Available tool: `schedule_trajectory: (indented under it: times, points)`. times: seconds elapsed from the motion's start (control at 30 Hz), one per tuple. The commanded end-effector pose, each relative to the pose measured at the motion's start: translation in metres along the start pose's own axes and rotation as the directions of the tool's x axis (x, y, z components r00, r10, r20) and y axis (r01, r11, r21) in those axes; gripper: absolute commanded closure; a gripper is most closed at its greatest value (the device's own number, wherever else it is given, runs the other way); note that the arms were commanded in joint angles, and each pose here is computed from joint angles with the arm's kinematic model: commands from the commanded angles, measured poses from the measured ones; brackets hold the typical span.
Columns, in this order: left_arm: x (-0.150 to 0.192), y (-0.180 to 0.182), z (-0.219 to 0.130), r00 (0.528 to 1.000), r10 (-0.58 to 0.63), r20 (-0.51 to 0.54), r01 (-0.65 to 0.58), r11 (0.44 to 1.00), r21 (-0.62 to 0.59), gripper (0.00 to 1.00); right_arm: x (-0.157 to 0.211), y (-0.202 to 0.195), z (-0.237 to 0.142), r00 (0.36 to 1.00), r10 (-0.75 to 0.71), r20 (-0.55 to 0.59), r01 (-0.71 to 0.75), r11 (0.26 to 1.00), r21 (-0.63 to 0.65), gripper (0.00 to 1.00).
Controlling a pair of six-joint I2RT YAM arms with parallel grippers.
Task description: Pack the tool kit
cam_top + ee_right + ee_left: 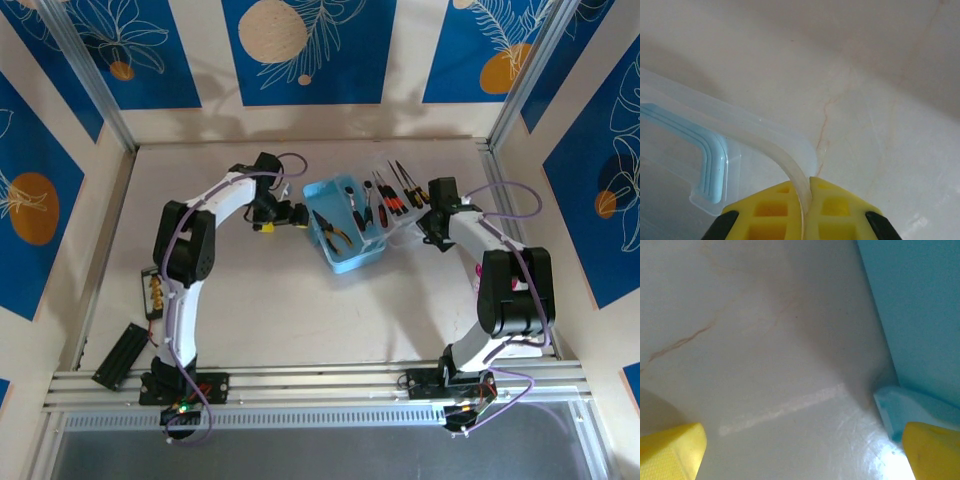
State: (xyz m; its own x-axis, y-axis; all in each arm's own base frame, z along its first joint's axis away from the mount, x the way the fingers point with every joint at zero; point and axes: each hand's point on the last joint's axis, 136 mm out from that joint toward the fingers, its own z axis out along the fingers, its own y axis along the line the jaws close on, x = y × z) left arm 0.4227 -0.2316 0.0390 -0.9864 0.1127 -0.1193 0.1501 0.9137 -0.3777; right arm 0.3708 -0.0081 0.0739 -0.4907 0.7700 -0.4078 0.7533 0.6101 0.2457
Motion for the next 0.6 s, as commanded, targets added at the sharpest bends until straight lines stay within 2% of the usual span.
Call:
schedule_trajectory:
  times: [0.0,0.27,0.57]
  points:
    - [-0.008,-0.010,0.006,1.000,-0.006,0.005,0.005,0.999,0.035,0.00,0.002,0.003,-0.029,0.982,-0.181,0.044,0.179,0.983,0.043,1.00]
    - [-0.013,-0.017,0.015,1.000,0.003,0.001,-0.003,0.998,0.056,0.00,0.002,0.025,-0.068,0.938,-0.312,0.151,0.306,0.950,0.063,1.00]
    - [-0.013,-0.023,0.015,1.000,0.015,0.005,-0.015,0.997,0.070,0.00,0.021,0.042,-0.098,0.865,-0.447,0.228,0.428,0.895,0.127,1.00]
